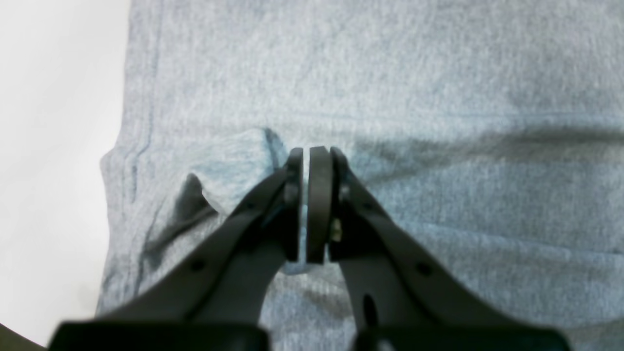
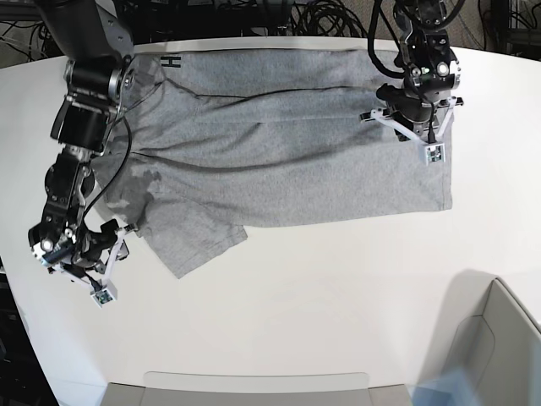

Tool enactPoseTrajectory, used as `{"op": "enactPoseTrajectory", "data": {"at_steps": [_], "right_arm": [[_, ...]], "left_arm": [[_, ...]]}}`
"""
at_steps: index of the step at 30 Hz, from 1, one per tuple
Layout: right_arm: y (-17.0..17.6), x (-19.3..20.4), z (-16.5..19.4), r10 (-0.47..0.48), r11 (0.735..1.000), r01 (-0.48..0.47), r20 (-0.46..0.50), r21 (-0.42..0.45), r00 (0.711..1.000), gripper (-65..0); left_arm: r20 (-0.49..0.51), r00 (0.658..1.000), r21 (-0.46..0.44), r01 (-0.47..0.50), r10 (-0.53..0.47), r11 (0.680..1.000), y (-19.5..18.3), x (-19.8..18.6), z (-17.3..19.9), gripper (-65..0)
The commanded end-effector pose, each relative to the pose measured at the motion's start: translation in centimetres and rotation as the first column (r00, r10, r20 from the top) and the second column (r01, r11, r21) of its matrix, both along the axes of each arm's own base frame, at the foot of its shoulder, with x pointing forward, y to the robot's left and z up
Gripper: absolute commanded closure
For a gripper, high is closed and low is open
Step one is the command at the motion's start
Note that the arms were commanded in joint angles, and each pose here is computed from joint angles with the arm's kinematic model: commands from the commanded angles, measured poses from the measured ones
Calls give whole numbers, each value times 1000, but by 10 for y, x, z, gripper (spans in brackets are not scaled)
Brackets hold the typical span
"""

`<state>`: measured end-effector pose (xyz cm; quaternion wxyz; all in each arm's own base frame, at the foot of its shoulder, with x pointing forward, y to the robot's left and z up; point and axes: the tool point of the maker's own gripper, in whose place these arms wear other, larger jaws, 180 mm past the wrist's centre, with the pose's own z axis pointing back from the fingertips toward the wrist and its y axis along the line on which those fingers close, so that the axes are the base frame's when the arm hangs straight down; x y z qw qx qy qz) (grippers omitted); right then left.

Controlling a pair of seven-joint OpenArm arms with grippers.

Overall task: Fold the T-shirt properly
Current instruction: 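Move both grippers to the hem corners and grasp them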

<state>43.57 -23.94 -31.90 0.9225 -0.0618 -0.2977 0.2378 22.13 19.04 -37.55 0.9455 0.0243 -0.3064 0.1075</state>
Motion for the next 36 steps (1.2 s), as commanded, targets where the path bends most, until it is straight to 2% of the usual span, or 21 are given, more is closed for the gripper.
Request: {"op": "enactPoseTrajectory", "data": {"at_steps": [1,5,11,12,16,18,19,22,26,29,33,36], "right_arm": [[-3,18,17,14,1000,-15,52,21,999,-338],[22,43,-9,35,976,-50,74,210,997,-340],[46,45,-52,6,904,-30,58,426,998,-340],[50,44,-57,-2,891,-26,61,453,998,-340],[47,43,-82,-134,852,85,59,517,989,-339],[51,39,-92,-150,834,102,45,543,988,-339],[53,38,-93,-149,830,105,36,548,988,-339],[62,36,-99,-116,842,94,9,532,993,-339],[99,25,-102,42,835,-18,-31,550,999,-339],[97,19,-106,60,851,-3,-92,524,994,-339],[95,22,-103,61,855,-7,-88,518,994,-339],[93,22,-102,60,858,-7,-88,514,994,-339]], "left_arm": [[35,999,8,2,-2,1000,1,5,7,-15],[35,999,6,2,-2,1000,1,5,7,-15],[35,999,6,2,-2,1000,1,5,7,-15],[35,999,6,2,-2,1000,1,5,7,-15],[35,999,6,2,-2,1000,1,5,7,-15],[36,999,6,2,-2,1000,1,6,8,-15],[44,999,6,2,-2,1000,1,9,10,-15],[56,998,5,2,-2,1000,1,15,13,-15],[65,998,5,2,-2,1000,1,18,15,-15],[90,996,5,1,-2,1000,1,28,21,-15],[111,994,8,2,-3,1000,2,36,27,-21],[144,990,12,-5,4,1000,6,52,34,-89]]}}
